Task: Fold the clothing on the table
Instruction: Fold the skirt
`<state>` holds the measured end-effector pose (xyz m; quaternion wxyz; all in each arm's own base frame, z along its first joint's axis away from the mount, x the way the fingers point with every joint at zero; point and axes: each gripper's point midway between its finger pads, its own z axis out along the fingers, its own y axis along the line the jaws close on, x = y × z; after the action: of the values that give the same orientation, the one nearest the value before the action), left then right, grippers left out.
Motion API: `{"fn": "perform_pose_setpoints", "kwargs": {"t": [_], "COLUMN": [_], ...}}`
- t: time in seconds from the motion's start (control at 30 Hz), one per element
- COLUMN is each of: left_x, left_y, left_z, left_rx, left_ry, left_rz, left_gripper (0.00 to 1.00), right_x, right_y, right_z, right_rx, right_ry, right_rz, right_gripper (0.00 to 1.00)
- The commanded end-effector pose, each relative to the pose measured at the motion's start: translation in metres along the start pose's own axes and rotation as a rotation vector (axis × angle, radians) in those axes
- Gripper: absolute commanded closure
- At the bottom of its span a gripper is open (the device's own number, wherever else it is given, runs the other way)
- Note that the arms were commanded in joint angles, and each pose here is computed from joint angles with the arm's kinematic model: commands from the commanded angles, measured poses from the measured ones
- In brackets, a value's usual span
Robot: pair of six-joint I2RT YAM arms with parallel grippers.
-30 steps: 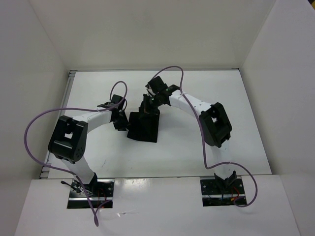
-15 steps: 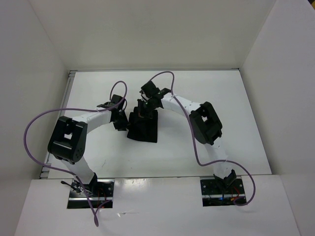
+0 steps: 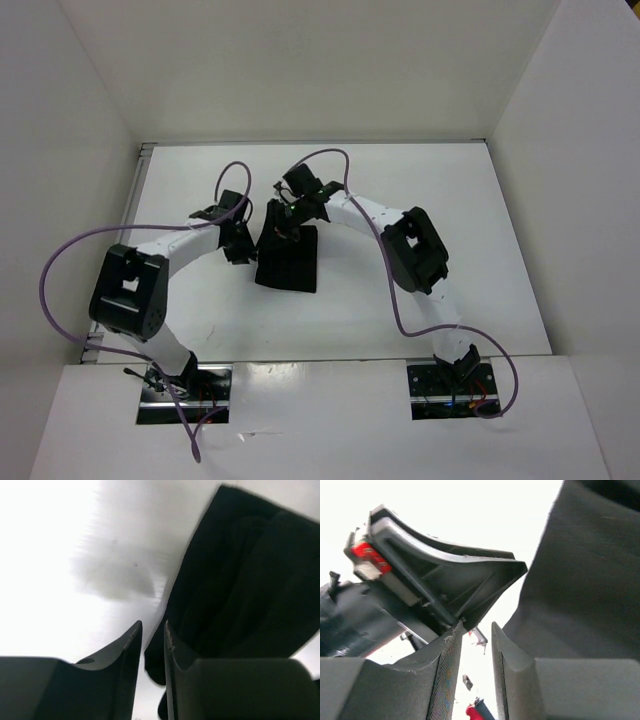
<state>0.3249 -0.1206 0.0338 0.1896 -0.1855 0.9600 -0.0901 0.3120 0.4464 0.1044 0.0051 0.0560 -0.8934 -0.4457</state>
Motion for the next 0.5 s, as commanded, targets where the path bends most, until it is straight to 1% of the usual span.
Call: {"fn": "perform_pose_setpoints", "kwargs": {"t": [0.0,0.03,0.07,0.13,0.17,0.2,0.23,0.27,0.3,0.33,0.37,0.4,0.47], "left_x": [-0.039,-0.046,-0.048,-0.055,-0.059,-0.057,-0.053,-0.049,-0.041,-0.035,-0.036,-0.026,-0.015], "left_y": [-0.003,-0.001,0.001,-0.003,-0.012,-0.015,-0.027,-0.031,-0.054,-0.065,-0.08,-0.092,-0.098], "left_z": [-0.043,-0.051,-0.057,-0.075,-0.084,-0.084,-0.091,-0.092,-0.097,-0.099,-0.106,-0.11,-0.099], "left_rx": [0.012,0.0,-0.004,0.013,0.057,0.072,0.115,0.141,0.263,0.335,0.421,0.51,0.563], "left_ry": [-0.167,-0.202,-0.217,-0.242,-0.251,-0.239,-0.234,-0.215,-0.184,-0.157,-0.168,-0.125,-0.077], "left_rz": [-0.059,-0.063,-0.065,-0.047,-0.017,-0.001,0.032,0.046,0.089,0.113,0.129,0.151,0.155], "left_gripper": [0.68,0.66,0.66,0.65,0.65,0.65,0.65,0.65,0.65,0.68,0.7,0.72,0.75], "right_x": [-0.007,-0.008,-0.009,-0.024,-0.031,-0.036,-0.039,-0.036,-0.038,-0.036,-0.035,-0.035,-0.028], "right_y": [0.061,0.068,0.063,0.051,0.043,0.029,0.019,0.0,-0.003,-0.026,-0.027,-0.033,-0.052], "right_z": [-0.026,-0.039,-0.047,-0.068,-0.084,-0.097,-0.106,-0.109,-0.122,-0.128,-0.139,-0.143,-0.152], "right_rx": [-0.174,-0.179,-0.136,-0.053,0.011,0.06,0.092,0.13,0.152,0.199,0.21,0.24,0.27], "right_ry": [-0.025,-0.037,-0.057,-0.149,-0.227,-0.255,-0.281,-0.288,-0.333,-0.341,-0.374,-0.4,-0.408], "right_rz": [-0.091,-0.093,-0.07,-0.081,-0.079,-0.037,-0.026,0.007,0.011,0.055,0.065,0.069,0.107], "right_gripper": [0.65,0.64,0.64,0.65,0.7,0.73,0.77,0.81,0.9,0.93,0.95,0.95,0.97]}}
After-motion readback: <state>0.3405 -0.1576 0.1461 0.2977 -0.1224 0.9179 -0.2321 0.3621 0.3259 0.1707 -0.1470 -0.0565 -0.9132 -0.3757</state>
